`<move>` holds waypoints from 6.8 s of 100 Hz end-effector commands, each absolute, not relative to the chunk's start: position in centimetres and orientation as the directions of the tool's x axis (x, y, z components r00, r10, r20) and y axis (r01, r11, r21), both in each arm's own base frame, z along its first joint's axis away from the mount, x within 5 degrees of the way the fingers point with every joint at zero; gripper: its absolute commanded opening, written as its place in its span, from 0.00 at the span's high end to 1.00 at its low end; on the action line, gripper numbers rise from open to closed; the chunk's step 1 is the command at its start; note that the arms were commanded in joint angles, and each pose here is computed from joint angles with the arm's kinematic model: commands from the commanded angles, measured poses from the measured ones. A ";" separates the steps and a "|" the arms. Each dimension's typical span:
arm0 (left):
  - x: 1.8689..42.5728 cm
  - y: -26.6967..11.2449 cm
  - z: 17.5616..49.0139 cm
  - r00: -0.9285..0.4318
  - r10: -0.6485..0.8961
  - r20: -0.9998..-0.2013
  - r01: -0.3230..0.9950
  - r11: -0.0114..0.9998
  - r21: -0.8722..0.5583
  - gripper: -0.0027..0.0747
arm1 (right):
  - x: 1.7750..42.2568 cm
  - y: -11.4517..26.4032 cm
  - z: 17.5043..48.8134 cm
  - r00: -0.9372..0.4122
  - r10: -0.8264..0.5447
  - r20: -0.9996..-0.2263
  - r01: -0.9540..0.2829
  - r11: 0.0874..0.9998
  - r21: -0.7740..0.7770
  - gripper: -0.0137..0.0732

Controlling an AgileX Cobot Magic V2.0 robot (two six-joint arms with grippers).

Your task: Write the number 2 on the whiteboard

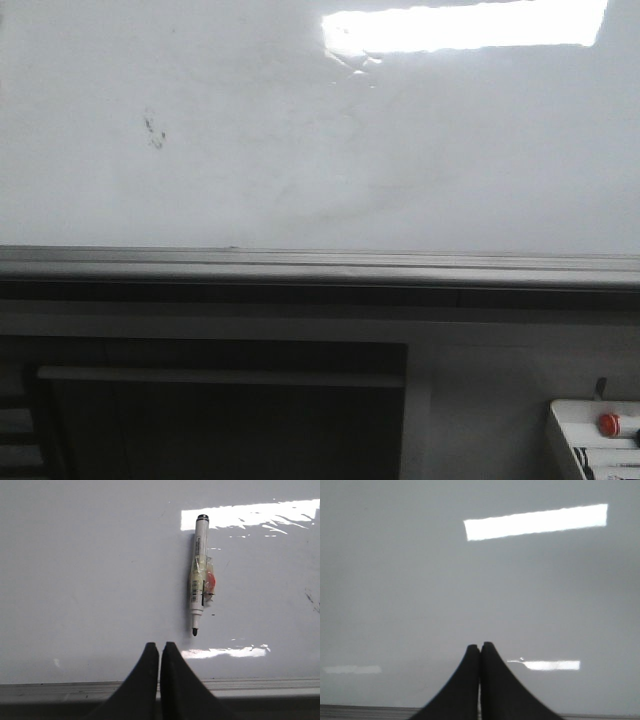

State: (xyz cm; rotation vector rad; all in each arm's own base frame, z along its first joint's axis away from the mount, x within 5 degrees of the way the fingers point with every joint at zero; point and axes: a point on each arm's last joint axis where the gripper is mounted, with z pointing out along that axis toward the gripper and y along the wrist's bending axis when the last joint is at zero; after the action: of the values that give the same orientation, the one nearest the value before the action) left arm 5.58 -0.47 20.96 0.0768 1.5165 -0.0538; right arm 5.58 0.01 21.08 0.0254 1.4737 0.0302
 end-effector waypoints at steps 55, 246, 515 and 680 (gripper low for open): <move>5.5 -0.5 20.6 0.116 0.000 -0.993 0.083 0.997 0.010 0.99 | 5.5 0.1 21.0 0.164 0.022 -0.986 -0.013 1.000 0.020 0.93; 10.1 -0.8 33.5 -0.314 0.047 -0.948 0.090 0.996 0.019 0.99 | 9.5 -0.8 32.6 -0.463 0.048 -0.885 0.097 0.995 0.003 0.93; 18.1 -11.7 35.0 -0.412 0.714 -0.566 0.785 0.594 0.177 0.99 | 13.8 5.1 34.7 -0.594 -0.238 -0.769 -0.535 0.831 0.156 0.46; 12.2 -18.2 36.6 0.020 0.796 -0.605 0.960 0.153 0.233 0.99 | 16.5 22.0 38.6 0.039 -0.660 -0.750 -0.997 0.029 -0.077 0.46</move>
State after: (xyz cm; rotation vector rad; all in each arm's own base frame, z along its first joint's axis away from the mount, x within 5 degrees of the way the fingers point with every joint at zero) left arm 12.38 -17.97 34.88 1.7435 1.8889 -0.3051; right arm 16.83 22.10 36.57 -1.7532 1.7632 0.6665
